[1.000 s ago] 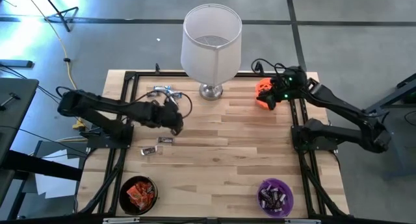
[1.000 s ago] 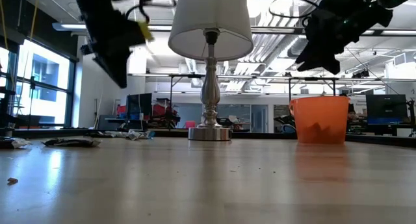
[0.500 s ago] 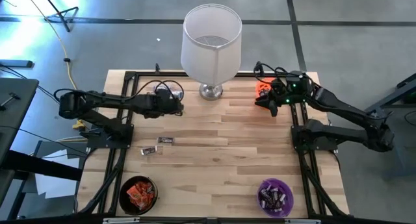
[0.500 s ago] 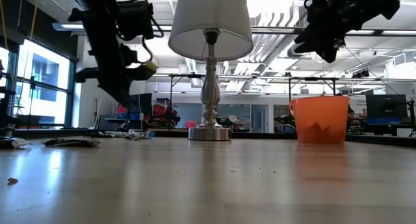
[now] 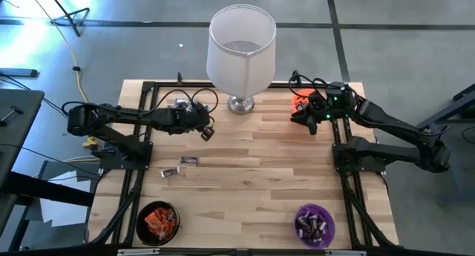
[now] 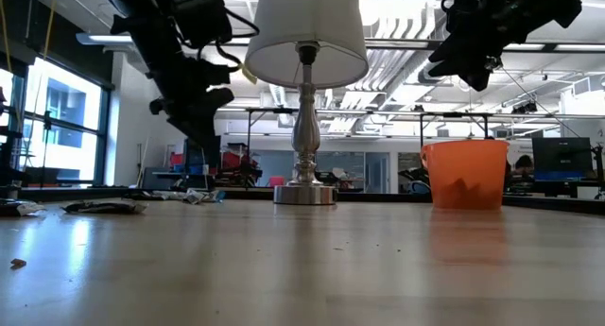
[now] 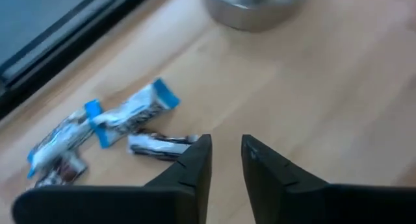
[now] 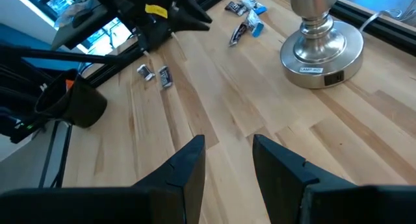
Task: Sort candy
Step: Put the white chocolate bar into the orange bucket
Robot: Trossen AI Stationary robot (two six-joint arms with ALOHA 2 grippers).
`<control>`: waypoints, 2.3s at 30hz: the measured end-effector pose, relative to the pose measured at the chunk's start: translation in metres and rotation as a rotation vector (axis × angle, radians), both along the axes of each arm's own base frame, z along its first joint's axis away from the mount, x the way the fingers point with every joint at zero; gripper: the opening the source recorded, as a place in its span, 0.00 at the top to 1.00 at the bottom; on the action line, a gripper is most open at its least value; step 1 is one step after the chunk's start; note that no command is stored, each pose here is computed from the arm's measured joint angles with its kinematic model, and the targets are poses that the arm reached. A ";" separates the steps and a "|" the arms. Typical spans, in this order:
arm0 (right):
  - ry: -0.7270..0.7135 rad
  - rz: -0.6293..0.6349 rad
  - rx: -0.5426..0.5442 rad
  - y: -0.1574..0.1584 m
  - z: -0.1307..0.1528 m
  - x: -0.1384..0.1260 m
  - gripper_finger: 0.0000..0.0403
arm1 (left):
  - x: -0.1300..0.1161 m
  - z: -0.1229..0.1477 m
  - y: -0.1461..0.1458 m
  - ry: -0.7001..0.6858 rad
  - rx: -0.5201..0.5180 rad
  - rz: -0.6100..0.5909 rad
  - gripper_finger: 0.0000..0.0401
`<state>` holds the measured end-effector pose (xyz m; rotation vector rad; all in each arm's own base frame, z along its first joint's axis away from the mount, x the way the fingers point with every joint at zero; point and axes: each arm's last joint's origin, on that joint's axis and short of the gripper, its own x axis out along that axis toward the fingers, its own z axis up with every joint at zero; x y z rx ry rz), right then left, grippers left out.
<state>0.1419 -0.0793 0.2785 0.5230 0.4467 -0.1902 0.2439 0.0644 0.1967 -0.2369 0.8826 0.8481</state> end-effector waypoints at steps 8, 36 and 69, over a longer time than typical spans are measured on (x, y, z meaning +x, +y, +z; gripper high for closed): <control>0.000 0.000 0.000 0.000 0.000 0.000 0.69 | 0.001 -0.001 -0.003 0.135 0.027 -0.289 0.73; 0.001 0.000 0.000 0.000 0.000 0.000 0.69 | -0.028 -0.007 0.066 0.069 -0.179 -0.069 0.69; 0.001 -0.001 0.000 0.000 0.000 0.000 0.69 | -0.027 -0.047 0.098 0.423 -0.018 -0.147 0.66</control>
